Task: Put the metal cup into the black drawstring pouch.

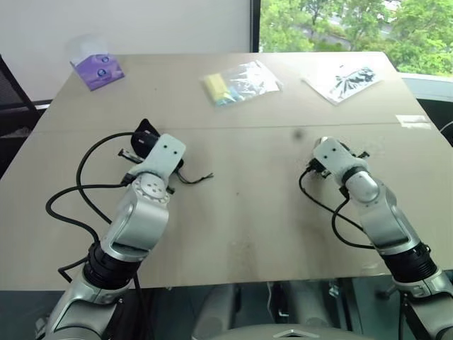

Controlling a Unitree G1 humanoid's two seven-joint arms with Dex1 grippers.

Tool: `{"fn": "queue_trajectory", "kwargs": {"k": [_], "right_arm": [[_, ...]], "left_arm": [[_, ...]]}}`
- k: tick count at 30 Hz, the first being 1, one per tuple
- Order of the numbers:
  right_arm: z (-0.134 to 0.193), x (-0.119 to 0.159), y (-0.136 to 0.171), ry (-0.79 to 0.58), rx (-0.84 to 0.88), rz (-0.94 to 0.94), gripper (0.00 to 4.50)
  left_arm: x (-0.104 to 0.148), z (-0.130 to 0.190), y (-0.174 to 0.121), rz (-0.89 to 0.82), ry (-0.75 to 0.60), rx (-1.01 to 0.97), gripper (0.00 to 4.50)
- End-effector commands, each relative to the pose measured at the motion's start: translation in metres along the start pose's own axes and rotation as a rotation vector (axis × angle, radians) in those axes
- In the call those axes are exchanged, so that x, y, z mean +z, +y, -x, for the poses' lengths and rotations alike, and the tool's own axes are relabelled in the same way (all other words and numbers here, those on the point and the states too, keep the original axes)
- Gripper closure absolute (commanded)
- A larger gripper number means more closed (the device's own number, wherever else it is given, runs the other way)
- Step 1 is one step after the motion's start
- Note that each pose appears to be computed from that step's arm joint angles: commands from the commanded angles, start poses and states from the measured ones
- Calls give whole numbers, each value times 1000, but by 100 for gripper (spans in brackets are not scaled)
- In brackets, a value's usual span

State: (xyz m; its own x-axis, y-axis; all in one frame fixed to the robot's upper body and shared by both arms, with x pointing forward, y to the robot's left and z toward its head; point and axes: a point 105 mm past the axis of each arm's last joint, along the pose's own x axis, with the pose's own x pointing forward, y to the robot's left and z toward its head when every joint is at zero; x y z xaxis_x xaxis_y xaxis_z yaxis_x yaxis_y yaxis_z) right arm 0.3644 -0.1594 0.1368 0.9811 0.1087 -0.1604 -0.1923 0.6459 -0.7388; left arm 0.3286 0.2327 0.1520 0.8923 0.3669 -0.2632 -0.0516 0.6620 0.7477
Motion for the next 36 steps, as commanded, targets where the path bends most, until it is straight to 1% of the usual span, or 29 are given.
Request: {"fn": "queue_trajectory", "kwargs": {"k": [1,4,7,8,13,15,18,22,26,28,33,36], "right_arm": [[0,11,-13,-48,-28,-2,447],[1,11,-16,-65,-25,-3,447],[3,20,-16,-117,8,-98,447],[4,26,-13,-147,40,-142,447],[23,77,12,-384,274,-328,447],[32,91,23,-446,370,-389,447],[43,105,36,-510,478,-454,447],[54,114,50,-575,589,-521,447],[57,114,51,-573,591,-557,447],[59,113,49,-577,591,-579,447],[63,107,51,-565,597,-589,447],[67,105,56,-557,613,-595,447]], "left_arm": [[10,5,12,10,-49,47,450],[15,5,15,10,-64,42,450],[19,5,14,27,-65,4,450],[20,5,13,31,-71,-18,450],[28,6,1,107,-55,-182,450],[36,8,-6,152,-62,-305,450],[43,10,-11,235,-48,-437,450],[52,13,-19,352,-14,-610,450],[63,15,-26,383,-4,-710,450],[67,15,-34,406,9,-772,450],[67,17,-55,457,56,-919,450],[73,18,-58,549,71,-1047,450]]}}
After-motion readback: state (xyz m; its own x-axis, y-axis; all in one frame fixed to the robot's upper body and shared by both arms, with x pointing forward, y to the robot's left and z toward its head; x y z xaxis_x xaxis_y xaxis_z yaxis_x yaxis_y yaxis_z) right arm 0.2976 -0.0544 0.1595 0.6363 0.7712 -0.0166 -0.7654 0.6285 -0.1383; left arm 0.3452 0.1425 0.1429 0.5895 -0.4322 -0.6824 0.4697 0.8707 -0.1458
